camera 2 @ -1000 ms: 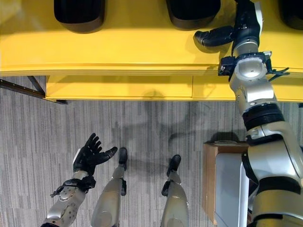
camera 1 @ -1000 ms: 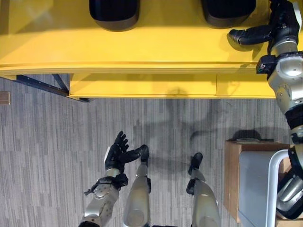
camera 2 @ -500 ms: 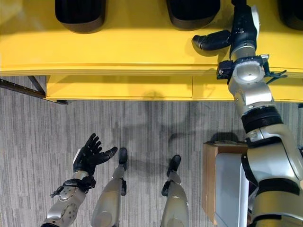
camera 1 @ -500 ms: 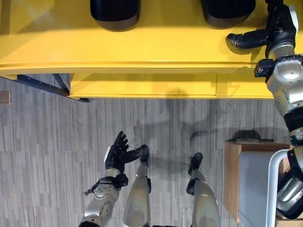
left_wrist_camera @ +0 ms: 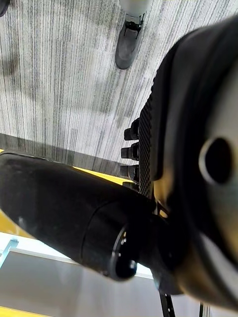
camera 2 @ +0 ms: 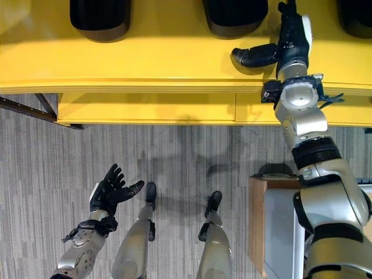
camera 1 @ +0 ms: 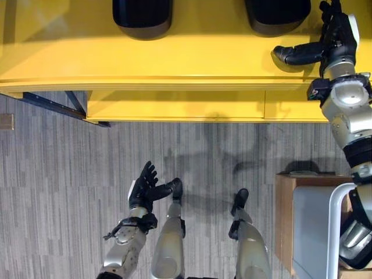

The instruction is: Move parts from the plastic box to the shelf.

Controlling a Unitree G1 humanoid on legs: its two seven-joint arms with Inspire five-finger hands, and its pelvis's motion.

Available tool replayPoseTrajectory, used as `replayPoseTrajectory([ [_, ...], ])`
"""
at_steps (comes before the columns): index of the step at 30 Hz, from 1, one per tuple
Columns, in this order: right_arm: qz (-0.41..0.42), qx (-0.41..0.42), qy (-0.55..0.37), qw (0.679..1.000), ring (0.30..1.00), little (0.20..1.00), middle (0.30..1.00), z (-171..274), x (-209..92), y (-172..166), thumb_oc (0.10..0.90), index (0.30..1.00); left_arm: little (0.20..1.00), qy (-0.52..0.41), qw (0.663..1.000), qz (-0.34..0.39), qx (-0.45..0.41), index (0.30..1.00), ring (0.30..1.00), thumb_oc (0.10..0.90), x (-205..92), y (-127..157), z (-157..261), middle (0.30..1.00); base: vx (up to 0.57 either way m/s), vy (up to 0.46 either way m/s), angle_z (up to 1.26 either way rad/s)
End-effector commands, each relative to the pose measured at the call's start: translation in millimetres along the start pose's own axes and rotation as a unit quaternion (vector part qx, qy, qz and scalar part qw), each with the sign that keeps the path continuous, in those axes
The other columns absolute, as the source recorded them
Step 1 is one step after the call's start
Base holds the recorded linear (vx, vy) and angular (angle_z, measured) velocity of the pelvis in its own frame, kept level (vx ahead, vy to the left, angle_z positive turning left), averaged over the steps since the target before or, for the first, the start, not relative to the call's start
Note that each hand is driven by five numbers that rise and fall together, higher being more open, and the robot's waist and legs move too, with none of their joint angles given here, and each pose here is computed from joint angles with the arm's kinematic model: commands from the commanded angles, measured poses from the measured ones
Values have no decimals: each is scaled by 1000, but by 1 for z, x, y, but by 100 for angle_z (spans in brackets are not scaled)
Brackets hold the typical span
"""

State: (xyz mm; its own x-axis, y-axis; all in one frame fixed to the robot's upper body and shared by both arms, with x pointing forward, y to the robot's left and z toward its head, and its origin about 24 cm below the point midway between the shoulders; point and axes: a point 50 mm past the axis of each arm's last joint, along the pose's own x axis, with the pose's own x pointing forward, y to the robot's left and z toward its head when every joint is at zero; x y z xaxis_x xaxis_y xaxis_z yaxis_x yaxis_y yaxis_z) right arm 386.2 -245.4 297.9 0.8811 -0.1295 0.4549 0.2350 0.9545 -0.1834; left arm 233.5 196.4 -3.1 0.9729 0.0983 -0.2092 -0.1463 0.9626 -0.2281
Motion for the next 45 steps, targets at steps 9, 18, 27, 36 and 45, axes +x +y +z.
replayPoseTrajectory([
  [9, 51, 7, -80, 995, 1000, 1000, 1000, 36, 3, 24, 900, 1000, 1000, -57, 998, -11, 8, 1000, 1000, 900, -8, 6, 24, 1000, -4, 3, 0],
  [18, 56, 11, -74, 996, 1000, 1000, 1000, 33, 2, 29, 900, 1000, 1000, -57, 998, -8, 6, 1000, 1000, 900, -8, 6, 24, 1000, -7, 7, 2],
  [27, 60, 20, -74, 995, 1000, 1000, 1000, 34, 3, 33, 900, 1000, 1000, -55, 998, -7, 9, 1000, 1000, 900, -8, 8, 24, 1000, -1, 1, 0],
  [36, 59, 19, -66, 996, 1000, 1000, 1000, 30, 3, 35, 900, 1000, 1000, -53, 999, -3, 7, 1000, 1000, 900, -9, 10, 23, 1000, -1, 2, 0],
  [45, 62, 19, -63, 996, 1000, 1000, 1000, 29, 4, 38, 900, 1000, 1000, -51, 999, -2, 10, 1000, 1000, 900, -9, 11, 22, 1000, 0, 0, 0],
])
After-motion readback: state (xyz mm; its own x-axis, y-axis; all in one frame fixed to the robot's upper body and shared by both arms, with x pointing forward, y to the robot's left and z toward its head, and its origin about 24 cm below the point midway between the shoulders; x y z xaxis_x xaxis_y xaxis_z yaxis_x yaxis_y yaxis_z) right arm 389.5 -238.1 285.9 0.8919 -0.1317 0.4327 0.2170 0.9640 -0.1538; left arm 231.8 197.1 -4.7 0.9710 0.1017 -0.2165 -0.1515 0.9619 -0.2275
